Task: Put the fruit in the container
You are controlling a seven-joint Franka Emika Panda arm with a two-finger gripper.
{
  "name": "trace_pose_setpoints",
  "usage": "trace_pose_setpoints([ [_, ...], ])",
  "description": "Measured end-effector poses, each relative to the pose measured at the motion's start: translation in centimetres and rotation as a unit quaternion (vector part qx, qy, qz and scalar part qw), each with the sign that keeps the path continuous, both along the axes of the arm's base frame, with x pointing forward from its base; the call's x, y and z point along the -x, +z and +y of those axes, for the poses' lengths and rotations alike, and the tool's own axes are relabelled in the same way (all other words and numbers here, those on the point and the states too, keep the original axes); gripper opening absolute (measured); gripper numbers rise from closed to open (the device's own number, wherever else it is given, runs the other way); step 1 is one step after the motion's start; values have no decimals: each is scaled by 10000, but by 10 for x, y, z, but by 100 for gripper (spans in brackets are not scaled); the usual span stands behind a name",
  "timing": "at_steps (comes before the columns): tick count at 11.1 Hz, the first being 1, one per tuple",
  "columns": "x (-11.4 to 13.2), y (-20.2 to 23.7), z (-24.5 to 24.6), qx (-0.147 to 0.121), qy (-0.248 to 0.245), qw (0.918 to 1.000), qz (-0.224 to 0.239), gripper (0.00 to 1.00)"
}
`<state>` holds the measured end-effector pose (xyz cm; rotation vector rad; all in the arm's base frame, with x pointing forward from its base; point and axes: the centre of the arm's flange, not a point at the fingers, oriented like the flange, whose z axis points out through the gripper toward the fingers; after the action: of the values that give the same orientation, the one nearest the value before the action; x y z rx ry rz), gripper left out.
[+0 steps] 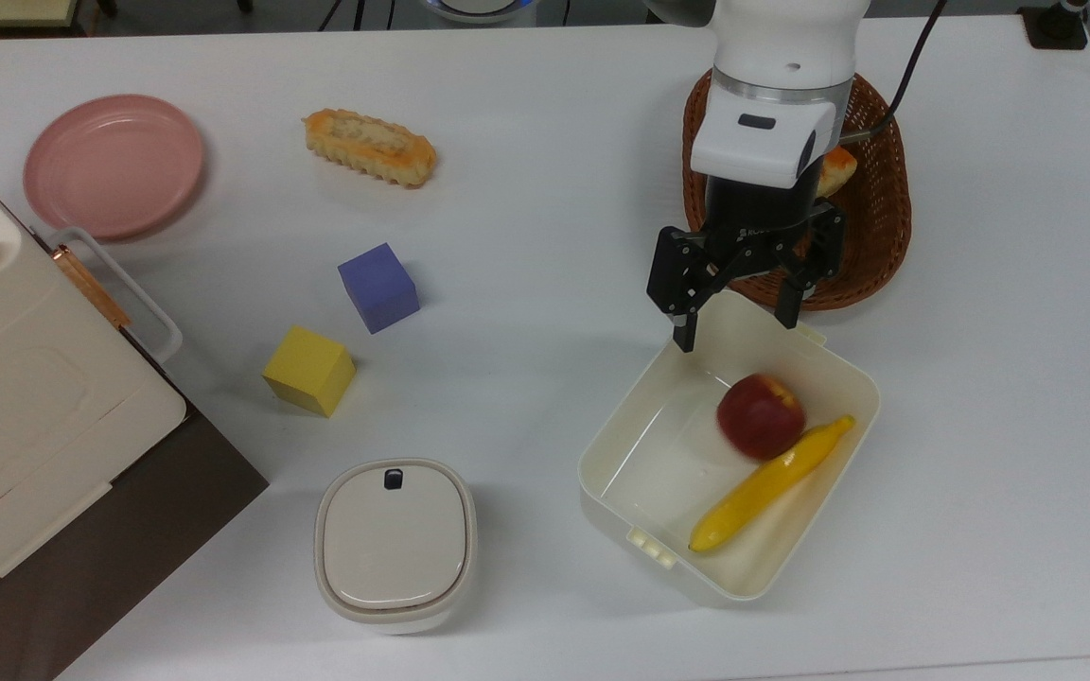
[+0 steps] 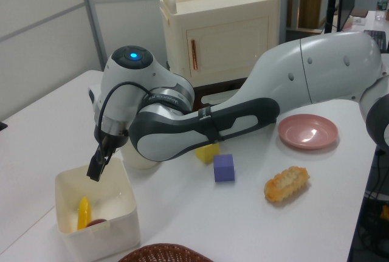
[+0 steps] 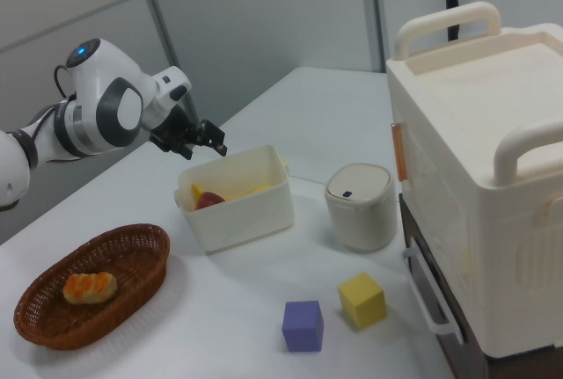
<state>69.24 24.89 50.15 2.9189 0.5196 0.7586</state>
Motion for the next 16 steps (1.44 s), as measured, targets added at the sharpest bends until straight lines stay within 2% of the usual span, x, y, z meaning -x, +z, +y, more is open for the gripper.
trace_pose_setpoints([
  [2, -4, 1, -13, 14, -122, 9999, 8, 100],
  [5, -8, -4, -74, 221, -705, 9952, 637, 100],
  [7, -4, 1, -120, 158, -1204, 9862, 1126, 100],
  [10, 23, 20, -183, 285, -1873, 9611, 2009, 100],
  [12, 44, 36, -209, 208, -2127, 9453, 2464, 100],
  [13, 54, 46, -217, 193, -2205, 9400, 2597, 100],
  [15, 70, 70, -235, 72, -2340, 9370, 2593, 100],
  [16, 80, 82, -245, -9, -2259, 9398, 2564, 100],
])
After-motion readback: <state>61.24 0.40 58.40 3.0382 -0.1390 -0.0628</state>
